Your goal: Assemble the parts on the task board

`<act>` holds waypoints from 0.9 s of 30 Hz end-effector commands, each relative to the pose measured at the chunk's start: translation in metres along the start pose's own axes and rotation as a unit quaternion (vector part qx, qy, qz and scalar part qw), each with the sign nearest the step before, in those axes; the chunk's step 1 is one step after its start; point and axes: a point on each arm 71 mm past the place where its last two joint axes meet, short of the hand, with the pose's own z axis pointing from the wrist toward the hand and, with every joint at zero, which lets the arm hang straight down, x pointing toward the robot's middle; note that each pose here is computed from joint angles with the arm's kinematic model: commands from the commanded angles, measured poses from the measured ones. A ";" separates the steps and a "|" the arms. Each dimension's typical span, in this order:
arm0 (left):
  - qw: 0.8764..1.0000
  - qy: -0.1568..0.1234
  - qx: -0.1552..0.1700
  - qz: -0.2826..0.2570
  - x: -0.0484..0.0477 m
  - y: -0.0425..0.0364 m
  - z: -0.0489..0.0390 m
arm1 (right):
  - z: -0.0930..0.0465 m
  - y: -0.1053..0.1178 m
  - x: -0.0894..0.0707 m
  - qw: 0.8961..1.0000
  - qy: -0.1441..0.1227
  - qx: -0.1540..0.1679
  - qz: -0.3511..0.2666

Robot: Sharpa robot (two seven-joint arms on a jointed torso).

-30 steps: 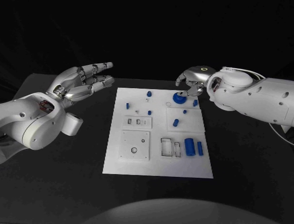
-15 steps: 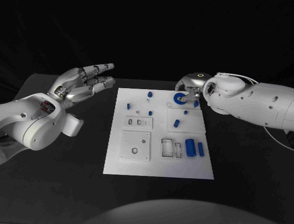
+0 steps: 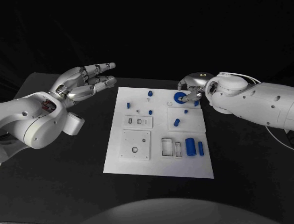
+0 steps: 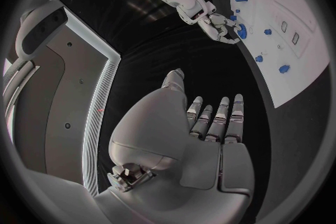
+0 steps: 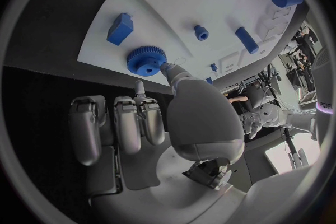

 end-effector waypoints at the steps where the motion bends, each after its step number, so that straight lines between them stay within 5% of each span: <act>1: 1.000 0.013 0.003 -0.002 0.0029 -0.0008 0.0008 | -0.001 -0.002 0.002 1.000 0.009 0.003 0.001; 27: 1.000 0.016 -0.002 -0.003 0.0038 0.0005 0.0017 | -0.002 -0.005 0.006 1.000 0.019 -0.001 0.003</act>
